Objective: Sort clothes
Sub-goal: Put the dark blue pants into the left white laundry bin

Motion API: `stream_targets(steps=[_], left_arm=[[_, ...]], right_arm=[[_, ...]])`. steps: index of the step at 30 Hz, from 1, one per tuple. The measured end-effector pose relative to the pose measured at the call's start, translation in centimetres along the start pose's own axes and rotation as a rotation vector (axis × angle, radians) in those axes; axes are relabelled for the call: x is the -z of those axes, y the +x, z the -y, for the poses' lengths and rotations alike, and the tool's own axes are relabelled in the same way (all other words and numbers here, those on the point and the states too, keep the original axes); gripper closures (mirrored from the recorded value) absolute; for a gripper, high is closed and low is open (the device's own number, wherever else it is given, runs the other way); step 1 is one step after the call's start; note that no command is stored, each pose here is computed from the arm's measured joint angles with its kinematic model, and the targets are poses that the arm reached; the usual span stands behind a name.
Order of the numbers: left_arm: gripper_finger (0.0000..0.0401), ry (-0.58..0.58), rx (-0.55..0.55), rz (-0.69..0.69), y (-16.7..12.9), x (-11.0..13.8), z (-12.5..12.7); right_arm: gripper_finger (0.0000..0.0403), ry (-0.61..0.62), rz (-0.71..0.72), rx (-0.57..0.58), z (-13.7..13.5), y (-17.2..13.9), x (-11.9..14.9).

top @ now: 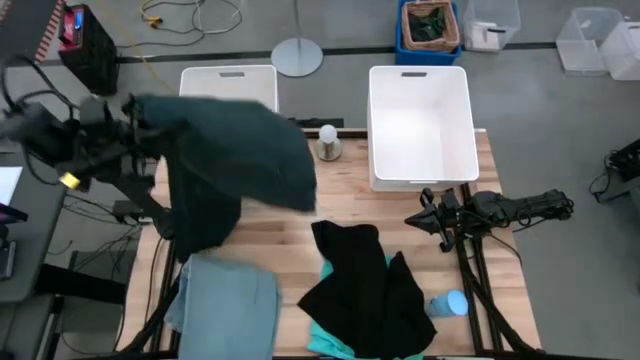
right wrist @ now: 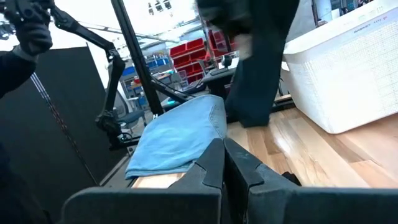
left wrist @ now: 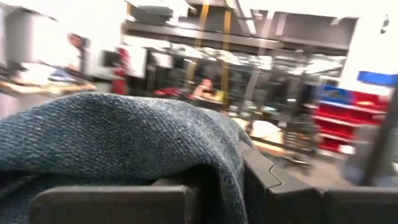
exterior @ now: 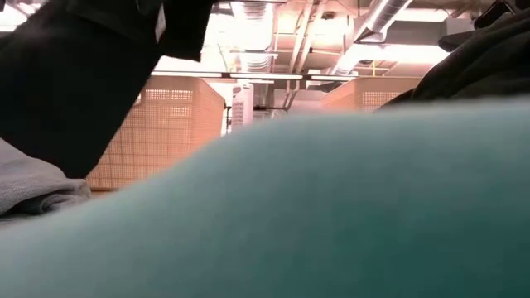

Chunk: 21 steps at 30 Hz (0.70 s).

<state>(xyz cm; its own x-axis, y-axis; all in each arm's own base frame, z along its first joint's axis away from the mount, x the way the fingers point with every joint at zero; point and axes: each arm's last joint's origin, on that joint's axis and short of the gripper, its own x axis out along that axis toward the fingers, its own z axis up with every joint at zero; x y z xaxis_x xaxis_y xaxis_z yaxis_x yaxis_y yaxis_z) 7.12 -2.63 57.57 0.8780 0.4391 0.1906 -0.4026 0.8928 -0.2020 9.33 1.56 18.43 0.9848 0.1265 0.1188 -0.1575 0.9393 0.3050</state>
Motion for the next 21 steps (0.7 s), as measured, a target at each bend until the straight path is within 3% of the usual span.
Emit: stream_targets(steps=[5, 16, 21], left_arm=[[0.0357, 0.095, -0.064, 0.003, 0.0, -1.6, -0.6], [0.0357, 0.606, -0.232, -0.114, 1.5, -2.7, 2.0], [0.0357, 0.686, -0.296, -0.118, 2.6, -3.6, 2.5]], right_arm=[[0.0379, 0.0, 0.0, 0.0, 0.0, 0.0, 0.0], [0.0379, 0.001, 0.001, 0.0, 0.0, 0.0, 0.0], [0.0379, 0.001, 0.001, 0.0, 0.0, 0.0, 0.0]])
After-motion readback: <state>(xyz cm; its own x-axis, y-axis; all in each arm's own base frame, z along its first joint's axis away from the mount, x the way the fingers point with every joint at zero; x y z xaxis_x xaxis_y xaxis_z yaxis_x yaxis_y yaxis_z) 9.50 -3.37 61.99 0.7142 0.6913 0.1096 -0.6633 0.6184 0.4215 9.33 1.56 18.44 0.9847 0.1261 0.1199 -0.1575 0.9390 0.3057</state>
